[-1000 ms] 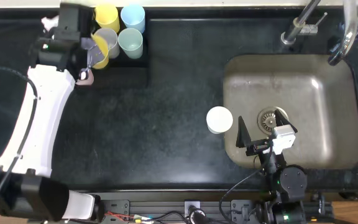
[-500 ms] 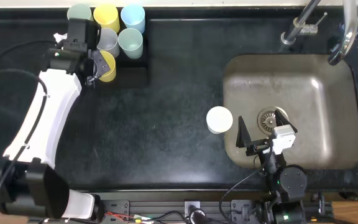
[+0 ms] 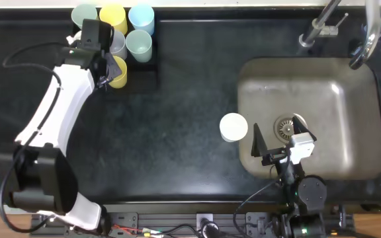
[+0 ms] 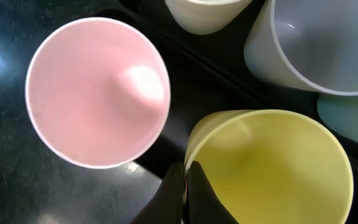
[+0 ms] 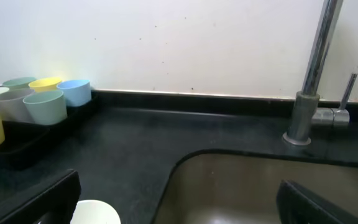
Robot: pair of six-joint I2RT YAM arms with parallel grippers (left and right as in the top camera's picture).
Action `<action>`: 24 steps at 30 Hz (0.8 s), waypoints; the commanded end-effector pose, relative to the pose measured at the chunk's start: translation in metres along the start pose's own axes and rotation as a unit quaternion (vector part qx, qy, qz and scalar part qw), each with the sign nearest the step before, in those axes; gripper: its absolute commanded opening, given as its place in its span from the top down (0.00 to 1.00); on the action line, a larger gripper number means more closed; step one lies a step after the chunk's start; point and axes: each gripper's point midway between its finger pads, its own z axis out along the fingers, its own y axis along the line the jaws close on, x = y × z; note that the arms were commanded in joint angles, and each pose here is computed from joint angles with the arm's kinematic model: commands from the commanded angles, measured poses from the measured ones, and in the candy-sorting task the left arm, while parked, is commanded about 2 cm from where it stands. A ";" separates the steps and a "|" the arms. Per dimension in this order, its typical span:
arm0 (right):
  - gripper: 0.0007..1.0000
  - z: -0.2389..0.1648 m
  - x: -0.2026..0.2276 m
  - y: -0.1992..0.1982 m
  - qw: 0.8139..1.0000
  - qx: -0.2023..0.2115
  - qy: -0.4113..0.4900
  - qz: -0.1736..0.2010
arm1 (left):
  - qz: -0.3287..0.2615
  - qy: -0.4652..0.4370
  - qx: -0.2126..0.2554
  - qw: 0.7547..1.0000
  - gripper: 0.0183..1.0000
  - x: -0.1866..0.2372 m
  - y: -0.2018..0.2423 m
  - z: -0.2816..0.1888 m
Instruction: Store Cups
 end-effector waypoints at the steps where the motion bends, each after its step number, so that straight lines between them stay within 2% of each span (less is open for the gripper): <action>1: 0.00 0.000 0.003 -0.001 1.000 0.001 -0.002 0.000 | 0.011 0.008 -0.007 1.000 0.98 0.005 0.000 0.008; 16: 0.00 0.000 0.003 -0.001 1.000 0.001 -0.002 0.000 | 0.003 0.007 -0.025 1.000 0.97 0.005 0.005 0.014; 19: 0.00 0.000 0.003 -0.001 1.000 0.001 -0.001 0.000 | 0.003 0.008 -0.026 1.000 0.86 0.006 0.005 0.015; 24: 0.00 0.000 0.003 -0.001 1.000 0.001 -0.002 0.000 | 0.000 -0.001 -0.020 1.000 0.56 0.002 0.004 0.010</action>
